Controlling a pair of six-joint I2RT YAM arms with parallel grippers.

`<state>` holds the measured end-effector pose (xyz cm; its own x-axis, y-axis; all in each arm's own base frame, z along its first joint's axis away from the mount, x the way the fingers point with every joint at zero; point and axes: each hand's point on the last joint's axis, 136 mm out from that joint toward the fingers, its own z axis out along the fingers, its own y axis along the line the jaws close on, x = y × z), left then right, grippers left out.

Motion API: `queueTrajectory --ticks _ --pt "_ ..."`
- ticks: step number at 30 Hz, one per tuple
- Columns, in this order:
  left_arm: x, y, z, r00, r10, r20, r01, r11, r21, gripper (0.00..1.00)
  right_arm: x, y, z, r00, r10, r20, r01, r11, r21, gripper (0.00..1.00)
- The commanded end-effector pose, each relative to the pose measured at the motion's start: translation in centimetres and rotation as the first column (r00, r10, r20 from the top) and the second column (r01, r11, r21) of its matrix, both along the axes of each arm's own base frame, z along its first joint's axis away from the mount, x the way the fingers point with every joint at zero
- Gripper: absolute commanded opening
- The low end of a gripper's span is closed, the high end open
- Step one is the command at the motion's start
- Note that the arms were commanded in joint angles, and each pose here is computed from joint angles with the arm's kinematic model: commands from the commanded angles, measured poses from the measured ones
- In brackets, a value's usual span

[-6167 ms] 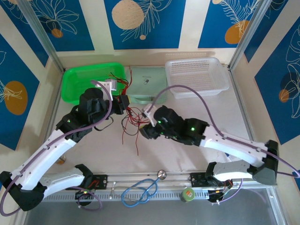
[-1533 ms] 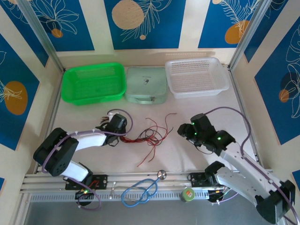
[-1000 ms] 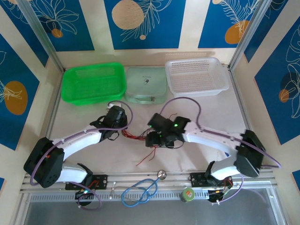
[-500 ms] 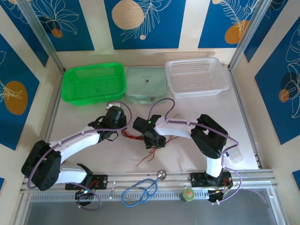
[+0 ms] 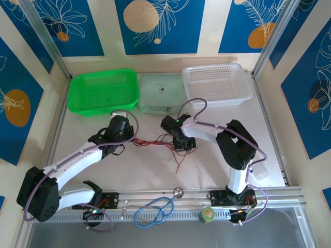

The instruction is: Untangle the cables

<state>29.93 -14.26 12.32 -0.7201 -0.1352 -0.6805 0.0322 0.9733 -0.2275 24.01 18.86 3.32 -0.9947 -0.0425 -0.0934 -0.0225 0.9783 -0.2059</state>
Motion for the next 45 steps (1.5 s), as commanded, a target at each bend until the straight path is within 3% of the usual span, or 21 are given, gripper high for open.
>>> queueTrajectory --ticks 1,4,7,10,12,14,18,21,27,34,41,45 --pt "-0.3 1.0 -0.8 1.000 0.013 -0.018 -0.013 1.000 0.021 0.00 1.3 -4.1 3.0 0.996 0.075 0.054 -0.065 0.983 -0.174 0.10" --pt "-0.5 0.7 -1.3 0.999 0.007 -0.033 -0.007 1.000 0.000 0.00 2.1 -4.8 4.7 0.990 0.108 0.087 -0.092 0.980 -0.178 0.12" --pt "-0.5 0.5 -1.1 1.000 0.002 -0.029 -0.002 1.000 -0.011 0.00 1.6 -4.1 7.3 0.985 0.122 0.119 -0.111 0.989 -0.094 0.22" --pt "-0.4 0.6 -0.6 1.000 0.002 -0.022 -0.002 1.000 -0.005 0.00 0.1 -1.5 9.9 0.984 0.106 0.141 -0.124 0.984 0.127 0.50" --pt "-0.5 0.6 -0.5 1.000 -0.002 -0.025 0.002 1.000 -0.003 0.00 -1.0 0.6 11.5 0.987 0.073 0.142 -0.114 0.944 0.309 0.67" --pt "-0.5 0.5 -0.6 1.000 -0.005 -0.026 0.004 1.000 -0.010 0.00 -1.9 2.5 12.3 0.992 0.038 0.123 -0.090 0.886 0.455 0.71" --pt "-0.9 0.4 -1.6 0.999 -0.001 -0.048 0.000 1.000 -0.022 0.00 -2.2 6.7 12.4 0.997 -0.030 0.066 -0.022 0.748 0.663 0.73" --pt "-1.3 0.5 -2.7 0.997 0.005 -0.072 -0.007 1.000 -0.024 0.00 -1.2 9.8 11.0 0.998 -0.059 0.000 0.039 0.666 0.745 0.70" --pt "-2.0 0.8 -3.9 0.995 0.016 -0.095 -0.019 0.999 -0.035 0.00 -0.3 14.9 7.1 0.992 -0.039 -0.123 0.116 0.680 0.724 0.69" --pt "-2.2 0.6 -4.1 0.995 0.012 -0.101 -0.018 0.998 -0.053 0.00 -0.9 17.1 3.0 0.959 -0.109 -0.261 0.265 0.669 0.695 0.76" --pt "-2.3 0.5 -4.3 0.994 0.010 -0.106 -0.017 0.998 -0.058 0.00 -0.9 16.5 -0.3 0.912 -0.233 -0.338 0.402 0.675 0.619 0.76" --pt "-2.6 0.8 -4.3 0.994 0.014 -0.109 -0.020 0.999 -0.050 0.00 0.5 13.5 -0.9 0.914 -0.314 -0.257 0.405 0.729 0.552 0.73"
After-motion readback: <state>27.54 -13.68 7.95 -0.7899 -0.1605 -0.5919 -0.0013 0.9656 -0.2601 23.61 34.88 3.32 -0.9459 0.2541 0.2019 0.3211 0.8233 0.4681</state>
